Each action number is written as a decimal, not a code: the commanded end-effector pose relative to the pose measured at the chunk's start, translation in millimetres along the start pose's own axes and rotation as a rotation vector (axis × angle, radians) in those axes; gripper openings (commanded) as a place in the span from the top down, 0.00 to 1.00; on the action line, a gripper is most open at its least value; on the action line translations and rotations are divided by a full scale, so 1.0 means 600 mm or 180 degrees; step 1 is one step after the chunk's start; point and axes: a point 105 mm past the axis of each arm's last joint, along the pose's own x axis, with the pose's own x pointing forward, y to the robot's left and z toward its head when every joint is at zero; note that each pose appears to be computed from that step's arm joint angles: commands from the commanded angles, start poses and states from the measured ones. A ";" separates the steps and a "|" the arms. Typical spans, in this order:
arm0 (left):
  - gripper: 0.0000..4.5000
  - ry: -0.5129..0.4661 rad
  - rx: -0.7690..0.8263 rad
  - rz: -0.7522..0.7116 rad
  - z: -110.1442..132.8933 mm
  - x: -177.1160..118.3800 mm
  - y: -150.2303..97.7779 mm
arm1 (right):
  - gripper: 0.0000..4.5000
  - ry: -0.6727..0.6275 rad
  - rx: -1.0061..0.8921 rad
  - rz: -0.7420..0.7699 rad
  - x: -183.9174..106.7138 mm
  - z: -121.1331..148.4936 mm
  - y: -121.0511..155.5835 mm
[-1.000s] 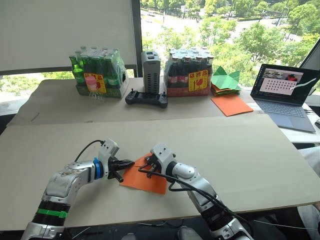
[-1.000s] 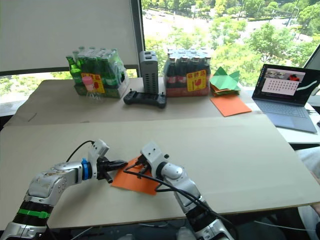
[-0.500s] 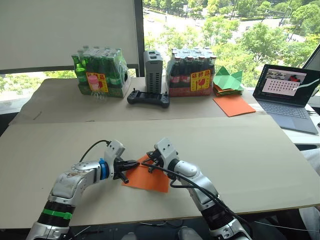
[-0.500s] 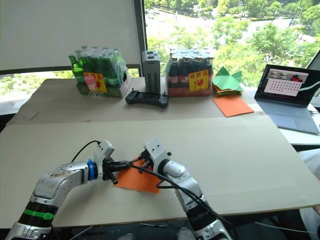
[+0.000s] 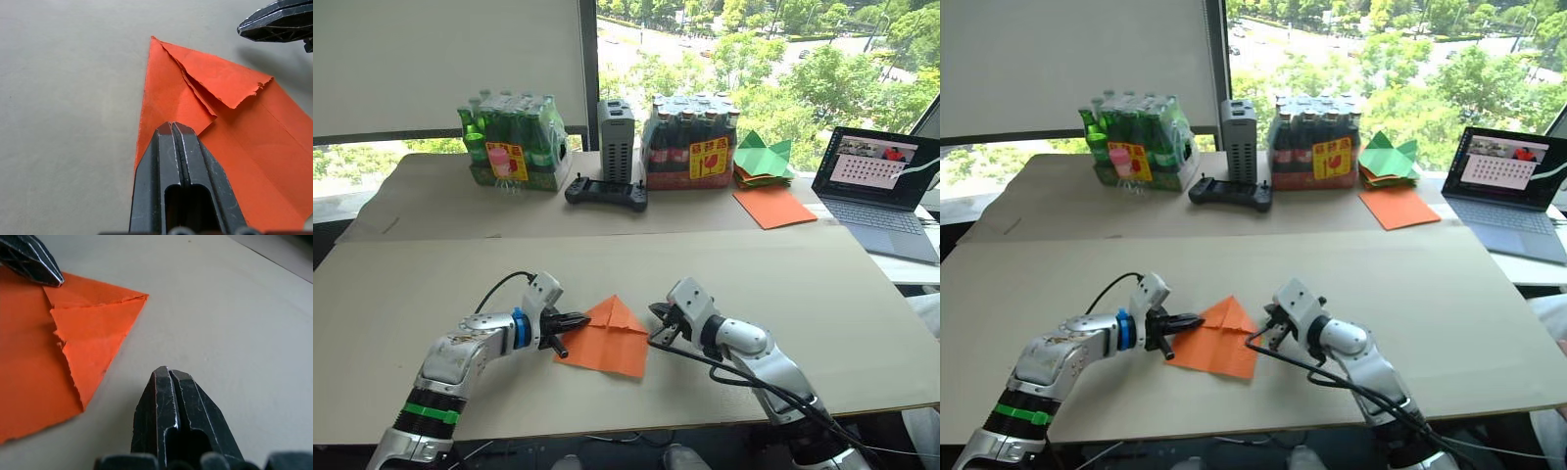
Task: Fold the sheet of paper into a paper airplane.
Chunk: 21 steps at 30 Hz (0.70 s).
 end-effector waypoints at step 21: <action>0.99 0.0231 -0.0069 0.0042 -0.032 0.005 0.007 | 1.00 -0.0092 -0.0504 0.0840 -0.035 0.014 0.046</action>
